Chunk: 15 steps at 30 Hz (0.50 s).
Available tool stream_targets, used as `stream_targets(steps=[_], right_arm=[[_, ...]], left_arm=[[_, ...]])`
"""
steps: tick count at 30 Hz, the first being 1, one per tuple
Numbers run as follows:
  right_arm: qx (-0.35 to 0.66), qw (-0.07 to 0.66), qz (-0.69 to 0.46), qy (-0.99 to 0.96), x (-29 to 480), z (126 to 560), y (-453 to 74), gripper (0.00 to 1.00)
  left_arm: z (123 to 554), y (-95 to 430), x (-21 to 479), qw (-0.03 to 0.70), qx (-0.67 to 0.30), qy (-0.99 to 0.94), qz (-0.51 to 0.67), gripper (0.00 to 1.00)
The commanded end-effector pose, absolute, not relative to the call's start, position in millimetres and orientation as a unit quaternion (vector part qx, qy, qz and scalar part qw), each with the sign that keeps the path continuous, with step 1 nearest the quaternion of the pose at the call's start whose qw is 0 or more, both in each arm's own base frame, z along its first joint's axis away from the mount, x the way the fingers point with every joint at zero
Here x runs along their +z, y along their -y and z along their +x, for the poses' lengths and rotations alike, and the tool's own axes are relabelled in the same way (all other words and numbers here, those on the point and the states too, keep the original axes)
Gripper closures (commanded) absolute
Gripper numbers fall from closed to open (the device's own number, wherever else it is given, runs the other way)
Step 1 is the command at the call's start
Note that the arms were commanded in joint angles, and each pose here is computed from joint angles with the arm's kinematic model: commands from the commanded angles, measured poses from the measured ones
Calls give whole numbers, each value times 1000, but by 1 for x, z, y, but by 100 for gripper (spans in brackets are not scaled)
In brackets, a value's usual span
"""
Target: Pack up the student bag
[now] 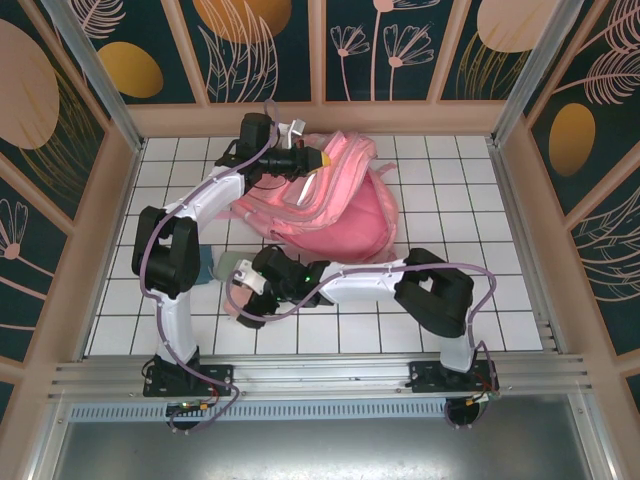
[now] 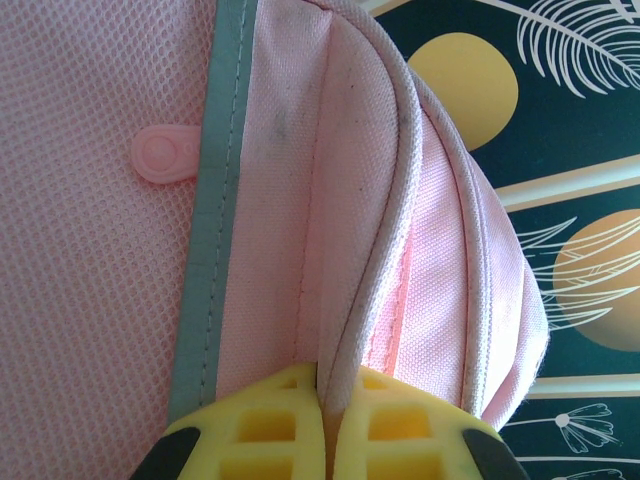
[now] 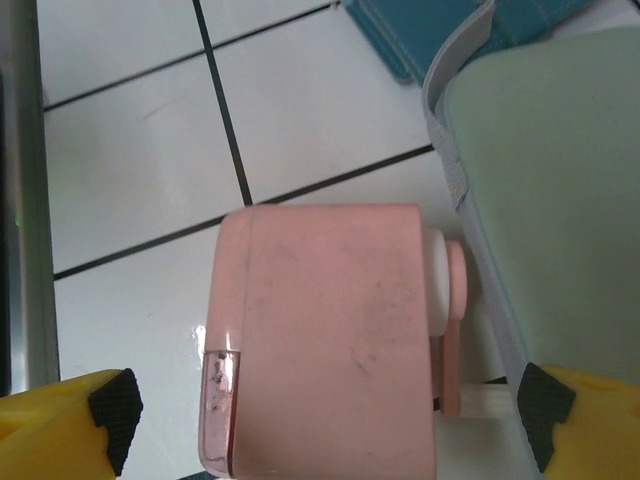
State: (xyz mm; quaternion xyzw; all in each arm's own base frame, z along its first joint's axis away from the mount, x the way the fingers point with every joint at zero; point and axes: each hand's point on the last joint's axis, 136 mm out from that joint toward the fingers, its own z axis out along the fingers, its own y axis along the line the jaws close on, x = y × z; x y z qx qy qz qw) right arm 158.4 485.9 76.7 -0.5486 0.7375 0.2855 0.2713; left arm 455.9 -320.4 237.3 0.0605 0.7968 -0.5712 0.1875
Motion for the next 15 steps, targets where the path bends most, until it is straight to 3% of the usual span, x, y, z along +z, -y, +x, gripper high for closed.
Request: stream_targets(steps=[1,11,15], right_arm=[[296,260,-569,-722,76,152,-495,1],[286,249,-585,-717,58,154,-508,4],[275,245,-593,-716,50,157,-511,13]], left_arm=[[465,309,243,208,-565,-797,41,100],[465,309,242,205,-569,-796,41,100],[465,310,242,203,-571,-795,41,100]])
